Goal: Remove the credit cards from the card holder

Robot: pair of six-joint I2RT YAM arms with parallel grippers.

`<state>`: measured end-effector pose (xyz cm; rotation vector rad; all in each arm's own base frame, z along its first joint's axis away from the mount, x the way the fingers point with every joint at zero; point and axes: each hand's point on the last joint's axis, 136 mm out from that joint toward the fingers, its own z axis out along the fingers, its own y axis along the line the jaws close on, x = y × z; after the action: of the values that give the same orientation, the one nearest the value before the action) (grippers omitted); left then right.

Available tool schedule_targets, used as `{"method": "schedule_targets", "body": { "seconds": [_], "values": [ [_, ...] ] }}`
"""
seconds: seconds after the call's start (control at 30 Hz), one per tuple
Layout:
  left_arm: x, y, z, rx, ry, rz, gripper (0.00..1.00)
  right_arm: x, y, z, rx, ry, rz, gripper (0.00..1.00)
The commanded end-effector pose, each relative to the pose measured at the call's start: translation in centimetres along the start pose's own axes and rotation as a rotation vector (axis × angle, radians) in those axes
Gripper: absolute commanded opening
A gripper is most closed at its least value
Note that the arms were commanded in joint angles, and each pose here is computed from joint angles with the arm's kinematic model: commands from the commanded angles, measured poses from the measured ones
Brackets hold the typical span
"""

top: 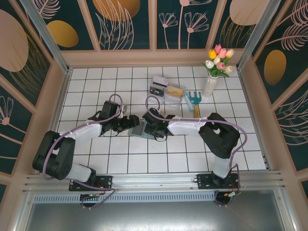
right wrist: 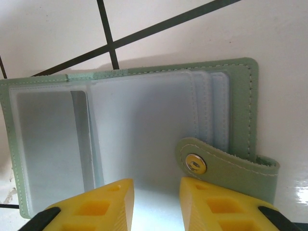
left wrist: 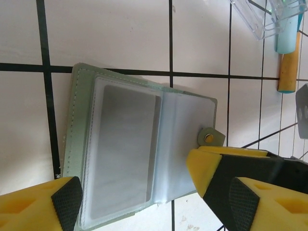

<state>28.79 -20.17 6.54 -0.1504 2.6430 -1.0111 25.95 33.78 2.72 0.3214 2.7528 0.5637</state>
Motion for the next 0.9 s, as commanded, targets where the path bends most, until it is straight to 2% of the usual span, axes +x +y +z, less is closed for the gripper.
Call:
{"method": "schedule_targets", "body": {
  "seconds": [0.0,0.13,0.27,0.53,0.87],
  "values": [
    [-0.4,-0.5,0.4,0.012,0.004,0.007,0.81,1.0,-2.0,1.3,0.073,0.047,0.013,0.33],
    [-0.2,-0.1,0.9,0.006,0.023,-0.007,0.76,1.0,-2.1,1.3,0.074,0.046,0.011,0.33],
    [0.1,0.1,1.4,0.005,0.039,-0.020,0.65,1.2,-2.4,1.4,0.074,0.049,0.016,0.33],
    [0.3,1.1,1.9,-0.028,0.051,-0.032,0.64,1.3,-2.5,1.6,0.081,0.054,0.016,0.33],
    [0.6,0.8,2.0,-0.011,0.062,-0.030,0.49,1.5,-2.9,2.0,0.097,0.061,0.011,0.32]
  ]
}}
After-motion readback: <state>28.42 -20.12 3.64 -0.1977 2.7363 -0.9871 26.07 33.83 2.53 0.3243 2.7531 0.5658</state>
